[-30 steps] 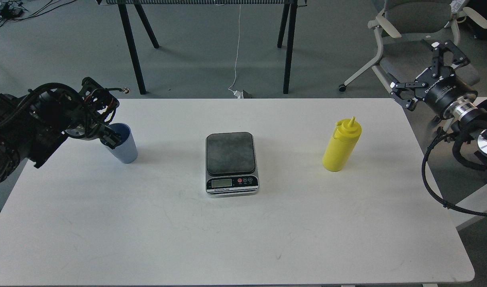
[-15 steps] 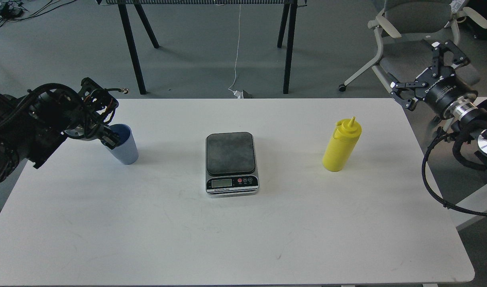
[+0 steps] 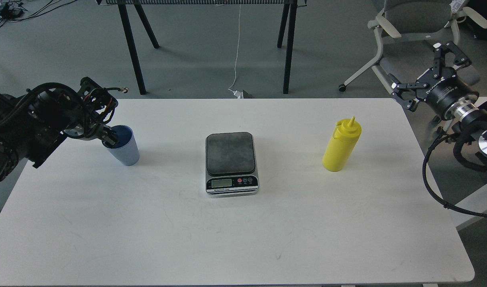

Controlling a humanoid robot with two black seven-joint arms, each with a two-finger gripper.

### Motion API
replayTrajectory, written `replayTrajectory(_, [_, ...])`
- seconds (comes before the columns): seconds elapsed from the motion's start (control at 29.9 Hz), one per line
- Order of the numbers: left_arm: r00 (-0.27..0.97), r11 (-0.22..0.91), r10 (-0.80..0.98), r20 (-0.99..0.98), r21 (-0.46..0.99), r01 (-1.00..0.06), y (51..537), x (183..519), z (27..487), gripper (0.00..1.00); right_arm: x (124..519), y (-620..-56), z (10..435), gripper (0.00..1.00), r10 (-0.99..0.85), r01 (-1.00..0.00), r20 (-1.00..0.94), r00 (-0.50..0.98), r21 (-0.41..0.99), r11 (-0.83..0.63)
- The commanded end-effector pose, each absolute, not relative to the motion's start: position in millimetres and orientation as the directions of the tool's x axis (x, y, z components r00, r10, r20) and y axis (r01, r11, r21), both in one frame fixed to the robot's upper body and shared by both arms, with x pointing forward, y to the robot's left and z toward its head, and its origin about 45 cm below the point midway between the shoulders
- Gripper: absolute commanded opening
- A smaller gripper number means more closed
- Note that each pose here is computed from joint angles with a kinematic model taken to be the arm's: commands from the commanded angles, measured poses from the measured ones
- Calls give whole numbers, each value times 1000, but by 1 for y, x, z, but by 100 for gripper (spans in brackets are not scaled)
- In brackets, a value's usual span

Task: Pour seasoning into cup on scale with both arms
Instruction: 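Close the left gripper on the blue cup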

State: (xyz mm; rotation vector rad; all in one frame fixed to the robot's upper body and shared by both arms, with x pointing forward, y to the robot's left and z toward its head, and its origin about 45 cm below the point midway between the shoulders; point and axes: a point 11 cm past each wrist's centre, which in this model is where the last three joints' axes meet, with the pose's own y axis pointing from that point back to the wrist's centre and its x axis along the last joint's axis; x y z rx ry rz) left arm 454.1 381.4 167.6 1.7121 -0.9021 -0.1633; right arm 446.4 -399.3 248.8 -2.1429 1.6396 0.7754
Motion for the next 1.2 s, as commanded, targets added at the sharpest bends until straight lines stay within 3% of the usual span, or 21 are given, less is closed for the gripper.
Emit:
replayTrajectory(0.0, [713,-73,-623,321,884,-462,381,452,166,8,446,-400,248,99,-776,-958,-602,187,65,-281])
replayTrajectory(0.37, [736,-68,-592,328,890,-451,380,451,166,3,446,-400,247,99,-776,-958,-603,185,66,-280])
replayTrajectory(1.17, [751,-57,-555,358,884,-464,378,458,178,4,446,-399,248,99,-772,-958,-607,187,62,-280])
